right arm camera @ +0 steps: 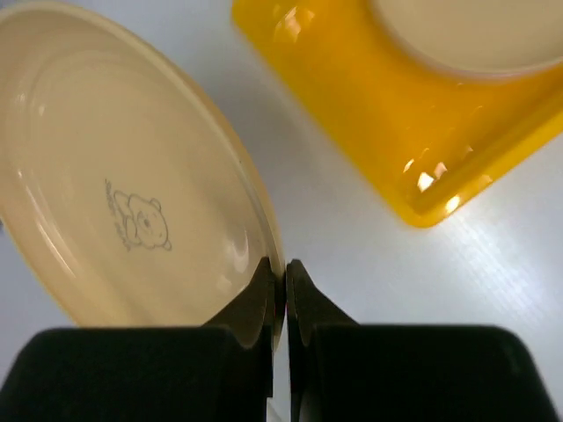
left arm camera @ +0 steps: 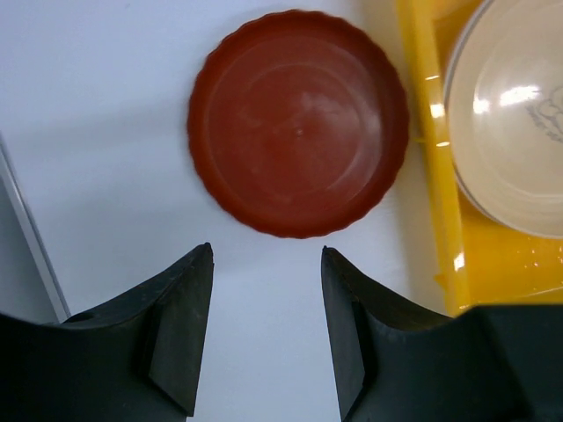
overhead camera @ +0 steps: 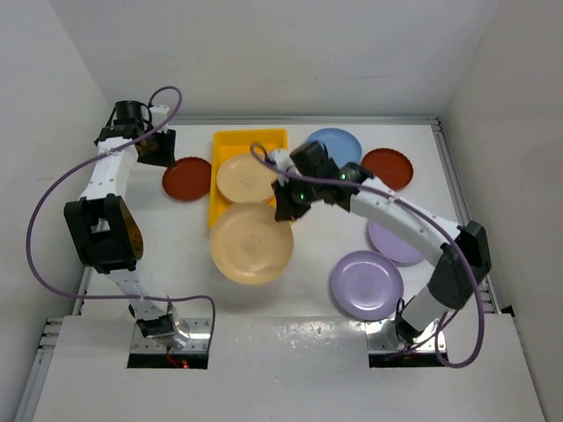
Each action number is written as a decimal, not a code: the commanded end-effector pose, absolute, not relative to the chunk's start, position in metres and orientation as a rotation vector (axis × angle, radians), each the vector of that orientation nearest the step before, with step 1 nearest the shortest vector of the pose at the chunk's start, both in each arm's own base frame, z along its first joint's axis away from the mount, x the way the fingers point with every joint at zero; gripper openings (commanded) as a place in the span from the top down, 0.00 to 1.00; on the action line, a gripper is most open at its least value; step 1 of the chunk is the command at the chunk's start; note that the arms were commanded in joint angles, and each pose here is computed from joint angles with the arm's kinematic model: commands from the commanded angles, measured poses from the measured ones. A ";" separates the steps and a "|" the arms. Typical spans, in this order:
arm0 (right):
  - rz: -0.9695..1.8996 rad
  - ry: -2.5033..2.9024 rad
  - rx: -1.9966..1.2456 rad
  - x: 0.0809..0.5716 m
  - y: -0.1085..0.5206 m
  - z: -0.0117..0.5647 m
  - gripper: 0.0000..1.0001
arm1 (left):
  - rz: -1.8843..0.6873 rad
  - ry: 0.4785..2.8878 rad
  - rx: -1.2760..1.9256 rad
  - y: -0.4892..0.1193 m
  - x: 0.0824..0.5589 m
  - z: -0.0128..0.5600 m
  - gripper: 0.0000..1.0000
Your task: Place the plates into the plastic bin on the countertop
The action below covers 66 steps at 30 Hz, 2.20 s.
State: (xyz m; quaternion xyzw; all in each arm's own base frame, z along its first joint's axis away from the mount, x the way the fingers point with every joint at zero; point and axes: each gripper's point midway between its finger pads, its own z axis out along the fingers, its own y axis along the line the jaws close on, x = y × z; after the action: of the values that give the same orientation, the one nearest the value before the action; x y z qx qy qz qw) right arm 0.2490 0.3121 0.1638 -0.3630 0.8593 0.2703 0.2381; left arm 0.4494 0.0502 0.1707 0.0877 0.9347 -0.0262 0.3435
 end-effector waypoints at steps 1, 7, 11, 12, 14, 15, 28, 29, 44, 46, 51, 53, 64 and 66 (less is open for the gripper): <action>0.692 2.289 -0.736 0.329 0.328 0.214 1.00 | -0.052 2.340 0.112 0.065 0.446 0.201 0.45; 0.562 2.482 -0.308 0.431 0.331 0.158 1.00 | -0.020 2.304 0.112 0.071 0.447 0.213 0.45; 0.585 2.391 -0.198 0.477 0.350 0.151 1.00 | 0.009 2.307 0.112 0.075 0.447 0.213 0.45; 0.581 2.385 -0.157 0.484 0.348 0.149 1.00 | 0.009 2.307 0.112 0.075 0.447 0.213 0.44; 0.585 2.369 -0.111 0.495 0.351 0.135 1.00 | 0.016 2.316 0.111 0.080 0.447 0.209 0.44; 0.592 2.358 -0.079 0.501 0.347 0.136 1.00 | 0.013 2.325 0.110 0.080 0.448 0.205 0.44; 0.538 2.365 0.026 0.523 0.339 0.091 1.00 | -0.052 2.360 0.126 0.073 0.450 0.186 0.44; 0.536 2.376 0.023 0.523 0.339 0.086 1.00 | -0.052 2.360 0.126 0.073 0.450 0.186 0.44; 0.455 2.394 -0.140 0.510 0.333 0.083 0.59 | -0.065 2.376 0.139 0.073 0.454 0.177 0.44; 0.479 2.348 -0.237 0.508 0.343 0.095 0.45 | -0.065 2.376 0.139 0.073 0.456 0.177 0.44; 0.457 2.253 -0.350 0.506 0.353 0.124 0.37 | -0.071 2.362 0.144 0.073 0.461 0.181 0.44; 0.425 2.219 -0.371 0.506 0.352 0.136 0.37 | -0.068 2.353 0.145 0.073 0.463 0.185 0.44; 0.107 2.123 -0.376 0.511 0.311 0.164 0.28 | -0.063 2.353 0.156 0.075 0.467 0.184 0.44; 0.073 2.100 -0.328 0.511 0.299 0.188 0.26 | -0.063 2.353 0.156 0.075 0.467 0.184 0.44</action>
State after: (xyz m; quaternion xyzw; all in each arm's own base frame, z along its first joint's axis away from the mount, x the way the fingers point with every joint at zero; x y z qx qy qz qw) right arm 0.5048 0.3165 0.1438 -0.1490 0.8819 0.0612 0.4430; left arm 0.4570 0.0695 0.1696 0.0591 0.9311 -0.0284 0.3589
